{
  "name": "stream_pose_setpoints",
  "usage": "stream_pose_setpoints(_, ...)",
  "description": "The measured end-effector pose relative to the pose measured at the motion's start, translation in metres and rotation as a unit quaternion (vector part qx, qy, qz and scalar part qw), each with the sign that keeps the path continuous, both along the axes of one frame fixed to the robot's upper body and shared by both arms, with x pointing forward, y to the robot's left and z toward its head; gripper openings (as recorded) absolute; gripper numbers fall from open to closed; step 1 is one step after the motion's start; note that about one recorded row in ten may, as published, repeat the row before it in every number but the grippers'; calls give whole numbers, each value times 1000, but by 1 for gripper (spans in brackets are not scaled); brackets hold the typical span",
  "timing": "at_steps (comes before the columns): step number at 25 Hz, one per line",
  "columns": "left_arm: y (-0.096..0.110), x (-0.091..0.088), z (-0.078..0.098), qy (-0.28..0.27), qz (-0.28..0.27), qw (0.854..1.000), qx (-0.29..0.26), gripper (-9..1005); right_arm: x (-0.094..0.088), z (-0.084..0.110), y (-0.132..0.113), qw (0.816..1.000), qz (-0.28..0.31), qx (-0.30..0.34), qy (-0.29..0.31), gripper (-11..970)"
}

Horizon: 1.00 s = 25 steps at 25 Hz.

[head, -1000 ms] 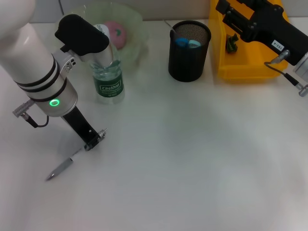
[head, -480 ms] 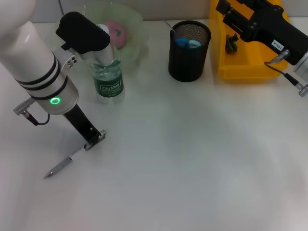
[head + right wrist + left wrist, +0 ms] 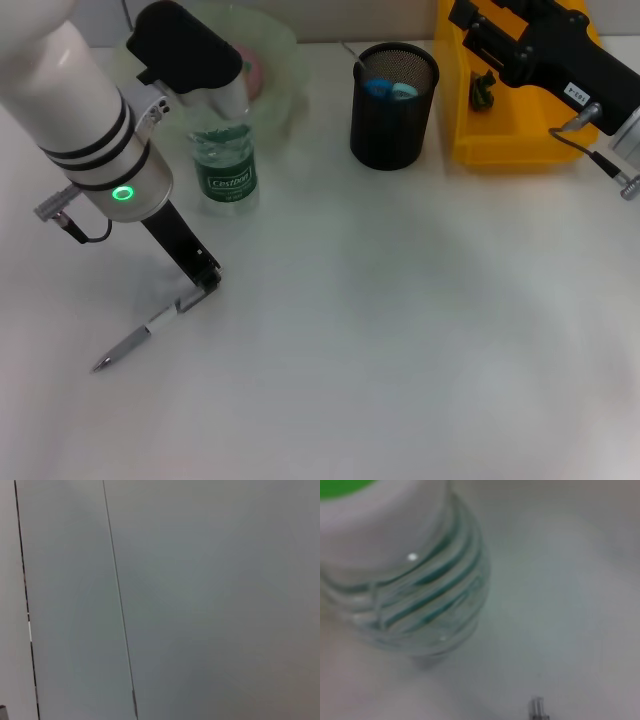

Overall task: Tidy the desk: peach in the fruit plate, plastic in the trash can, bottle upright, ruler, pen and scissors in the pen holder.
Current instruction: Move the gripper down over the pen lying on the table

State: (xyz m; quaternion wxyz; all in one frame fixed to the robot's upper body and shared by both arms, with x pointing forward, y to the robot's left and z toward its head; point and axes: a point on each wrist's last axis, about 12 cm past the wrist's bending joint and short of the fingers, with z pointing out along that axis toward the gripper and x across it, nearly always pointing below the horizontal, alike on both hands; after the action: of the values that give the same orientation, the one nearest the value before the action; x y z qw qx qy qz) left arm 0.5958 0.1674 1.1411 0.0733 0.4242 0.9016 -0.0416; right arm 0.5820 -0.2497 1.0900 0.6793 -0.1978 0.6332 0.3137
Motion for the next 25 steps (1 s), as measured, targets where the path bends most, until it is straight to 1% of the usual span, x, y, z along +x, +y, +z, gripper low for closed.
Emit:
stream_pose_setpoints(3, -4, -1, 0, 4, -2, 1000, 7, 154, 0, 0, -1, 1000, -2, 1, -1, 604)
stream_pose_setpoints(5, -5, -2, 2, 6, -2, 1000, 8, 323, 1, 1, -2, 1000, -6, 3, -1, 604)
stream_pose_setpoints(11, -4, -2, 0, 11, 10, 1000, 16, 550, 1, 2, -4, 1000, -11, 5, -3, 604)
stream_pose_setpoints(16, -3, -1, -2, 11, 13, 1000, 24, 686, 1, 2, -4, 1000, -11, 5, -3, 604)
stream_pose_setpoints(25, -2, -3, -6, 24, 13, 999, 33, 684, 2, 2, -4, 1000, -13, 4, -1, 603)
